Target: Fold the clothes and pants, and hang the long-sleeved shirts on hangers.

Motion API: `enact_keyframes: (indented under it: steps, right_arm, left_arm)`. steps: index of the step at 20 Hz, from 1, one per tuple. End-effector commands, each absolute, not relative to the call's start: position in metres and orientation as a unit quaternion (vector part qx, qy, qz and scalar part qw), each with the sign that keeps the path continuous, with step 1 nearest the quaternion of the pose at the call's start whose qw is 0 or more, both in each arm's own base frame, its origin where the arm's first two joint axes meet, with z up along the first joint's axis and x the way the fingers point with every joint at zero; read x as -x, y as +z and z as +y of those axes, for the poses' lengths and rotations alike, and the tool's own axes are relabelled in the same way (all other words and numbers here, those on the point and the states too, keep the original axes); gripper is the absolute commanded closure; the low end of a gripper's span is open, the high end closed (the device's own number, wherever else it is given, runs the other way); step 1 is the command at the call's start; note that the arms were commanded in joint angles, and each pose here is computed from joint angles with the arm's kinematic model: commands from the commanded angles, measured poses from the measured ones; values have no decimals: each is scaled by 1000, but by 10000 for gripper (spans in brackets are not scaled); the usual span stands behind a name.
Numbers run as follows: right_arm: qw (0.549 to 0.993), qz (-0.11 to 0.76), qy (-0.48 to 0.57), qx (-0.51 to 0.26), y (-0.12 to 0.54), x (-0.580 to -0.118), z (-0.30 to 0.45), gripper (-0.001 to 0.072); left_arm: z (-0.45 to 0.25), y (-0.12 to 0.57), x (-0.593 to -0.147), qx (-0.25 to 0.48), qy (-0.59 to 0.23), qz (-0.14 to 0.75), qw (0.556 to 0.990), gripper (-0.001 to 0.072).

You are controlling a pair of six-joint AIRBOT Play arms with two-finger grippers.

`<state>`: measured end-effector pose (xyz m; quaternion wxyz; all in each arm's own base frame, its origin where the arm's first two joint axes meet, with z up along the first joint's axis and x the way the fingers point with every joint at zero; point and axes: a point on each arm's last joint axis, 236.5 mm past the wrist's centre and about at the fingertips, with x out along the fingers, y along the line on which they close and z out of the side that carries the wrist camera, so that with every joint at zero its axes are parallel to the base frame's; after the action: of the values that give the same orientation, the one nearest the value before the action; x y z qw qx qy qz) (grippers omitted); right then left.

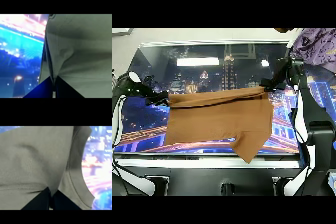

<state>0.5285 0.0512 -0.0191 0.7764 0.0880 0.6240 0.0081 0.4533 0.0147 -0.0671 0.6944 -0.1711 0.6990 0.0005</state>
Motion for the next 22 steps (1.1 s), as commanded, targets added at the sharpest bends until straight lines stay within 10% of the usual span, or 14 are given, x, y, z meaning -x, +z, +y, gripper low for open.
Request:
enact_keyframes:
  steps: [1, 9, 11, 13, 15, 22]
  right_arm:
    - [768, 636, -1, -77, -21, -521, 45, 683]
    - [740, 668, 3, -83, -58, -515, 50, 682]
    - [734, 673, 6, -88, -66, -515, 53, 666]
    - [730, 678, 14, -85, -64, -511, 55, 440]
    - [728, 679, 44, -86, -46, -504, 56, 235]
    - [732, 645, 93, -198, 18, -441, 5, 214]
  left_arm:
    - [14, -68, -442, 160, -2, 718, 678, 694]
    - [1, -93, -436, 154, -9, 738, 658, 688]
    - [-4, -95, -442, 151, -11, 731, 665, 530]
    - [-5, -85, -449, 152, -13, 720, 677, 278]
    - [7, -57, -460, 149, -7, 694, 705, 186]
    - [101, 24, -398, 196, 90, 620, 754, 169]
